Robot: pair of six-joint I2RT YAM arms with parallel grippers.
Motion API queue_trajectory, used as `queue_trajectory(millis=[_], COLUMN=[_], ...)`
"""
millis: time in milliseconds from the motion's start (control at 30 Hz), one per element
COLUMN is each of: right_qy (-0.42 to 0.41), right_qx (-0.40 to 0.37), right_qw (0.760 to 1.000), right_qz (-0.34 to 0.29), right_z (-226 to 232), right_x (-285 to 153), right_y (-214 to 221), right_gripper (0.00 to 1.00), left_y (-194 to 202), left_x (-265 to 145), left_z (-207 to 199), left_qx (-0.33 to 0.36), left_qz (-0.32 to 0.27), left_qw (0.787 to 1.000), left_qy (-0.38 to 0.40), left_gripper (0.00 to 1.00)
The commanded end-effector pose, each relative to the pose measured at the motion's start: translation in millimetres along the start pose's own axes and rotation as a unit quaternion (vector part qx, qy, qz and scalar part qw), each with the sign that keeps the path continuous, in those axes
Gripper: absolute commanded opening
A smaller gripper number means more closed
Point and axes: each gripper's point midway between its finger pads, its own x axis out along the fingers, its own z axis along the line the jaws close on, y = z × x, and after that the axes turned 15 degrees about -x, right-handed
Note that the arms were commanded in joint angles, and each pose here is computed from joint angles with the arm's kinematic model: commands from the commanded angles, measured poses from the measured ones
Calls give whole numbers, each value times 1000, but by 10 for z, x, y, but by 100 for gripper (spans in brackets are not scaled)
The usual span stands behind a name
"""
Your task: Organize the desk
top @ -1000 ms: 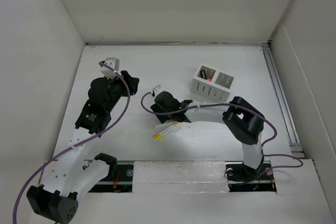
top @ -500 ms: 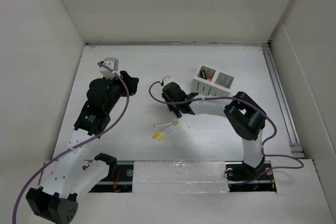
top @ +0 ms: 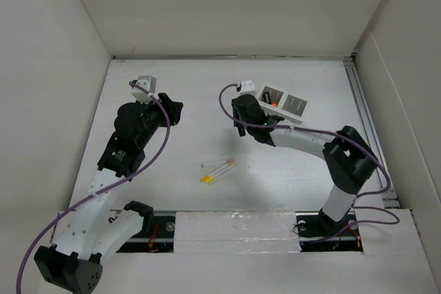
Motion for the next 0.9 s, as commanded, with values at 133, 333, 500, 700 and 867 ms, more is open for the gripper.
queue_trajectory(millis=[133,333,500,700,867], right_qy=[3,94,142,229,259], right_qx=[143,190,209,191,192], right_qw=[971,951,938,931,927], right_qz=[-189,-224,-236,-208,-193], right_z=[-542,-1216,-1554,-1890,-2050], right_x=[-622,-655,-607,-383,-234], right_y=[-1170,-1372,-1472,-1331,-1215], right_gripper=[8,9,9,9,9], left_y=[-156,-154,-181,-178,-179], left_x=[-7,-5,-16,-25,-25], left_z=[-171,-172,-155,-156,-174], left_qx=[6,7,7,8,8], left_qz=[-15,-14,-22,-22,-22], left_qw=[999,999,999,999,999], left_qy=[29,29,24,25,29], left_gripper=[37,37,38,37,37])
